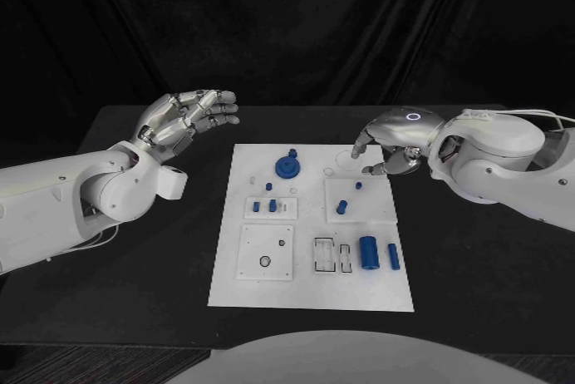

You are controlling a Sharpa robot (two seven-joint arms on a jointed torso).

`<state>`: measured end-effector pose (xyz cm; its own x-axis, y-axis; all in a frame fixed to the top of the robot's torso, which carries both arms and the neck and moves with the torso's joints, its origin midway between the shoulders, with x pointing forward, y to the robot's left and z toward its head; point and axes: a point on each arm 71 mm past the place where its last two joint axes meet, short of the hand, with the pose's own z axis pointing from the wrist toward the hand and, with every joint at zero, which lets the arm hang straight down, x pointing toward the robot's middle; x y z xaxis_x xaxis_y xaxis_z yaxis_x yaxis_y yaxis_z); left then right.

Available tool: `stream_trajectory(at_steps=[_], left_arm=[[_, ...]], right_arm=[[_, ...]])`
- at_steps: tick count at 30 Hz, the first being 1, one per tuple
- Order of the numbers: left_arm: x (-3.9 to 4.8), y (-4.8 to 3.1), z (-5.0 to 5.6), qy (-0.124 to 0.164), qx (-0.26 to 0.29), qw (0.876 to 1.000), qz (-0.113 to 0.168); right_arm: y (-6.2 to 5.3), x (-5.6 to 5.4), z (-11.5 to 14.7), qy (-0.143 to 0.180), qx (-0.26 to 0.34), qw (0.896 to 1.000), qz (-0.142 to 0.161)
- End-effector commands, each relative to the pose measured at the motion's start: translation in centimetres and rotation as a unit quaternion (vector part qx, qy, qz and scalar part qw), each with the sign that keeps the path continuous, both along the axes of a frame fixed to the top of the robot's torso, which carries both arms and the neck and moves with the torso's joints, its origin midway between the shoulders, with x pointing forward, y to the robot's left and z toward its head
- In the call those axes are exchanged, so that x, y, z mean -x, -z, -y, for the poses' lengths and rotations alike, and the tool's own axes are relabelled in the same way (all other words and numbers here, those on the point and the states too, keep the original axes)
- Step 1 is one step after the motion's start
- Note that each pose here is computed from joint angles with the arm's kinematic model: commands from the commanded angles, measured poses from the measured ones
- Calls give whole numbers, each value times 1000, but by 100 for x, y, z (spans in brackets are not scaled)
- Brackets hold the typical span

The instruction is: Assemble the parts on the task board

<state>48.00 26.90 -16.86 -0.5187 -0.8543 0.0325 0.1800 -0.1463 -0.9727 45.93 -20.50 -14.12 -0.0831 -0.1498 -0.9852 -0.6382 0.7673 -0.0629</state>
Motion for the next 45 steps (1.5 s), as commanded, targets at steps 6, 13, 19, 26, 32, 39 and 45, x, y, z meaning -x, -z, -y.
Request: stream_trajectory(at_steps=[6, 13, 19, 26, 32, 39, 45], left_arm=[[65, -132, -45, 6, 127, 989, 78], [57, -99, -44, 10, 127, 989, 70], [48, -80, -39, 14, 126, 990, 64], [34, -63, -39, 16, 124, 990, 59], [26, -52, -27, 20, 124, 991, 55], [18, -40, -26, 22, 124, 991, 52], [14, -33, -27, 22, 122, 991, 50]], right_arm=[[172, 10, 6, 2, 36, 999, -18], [286, 1, 7, 1, 38, 999, -29], [366, -6, 24, 4, 40, 999, -36], [428, -15, 22, 5, 36, 999, -37], [495, -38, 23, 3, 32, 999, -37], [571, -43, 4, -4, 25, 999, -37], [598, -46, -4, -9, 17, 999, -36]])
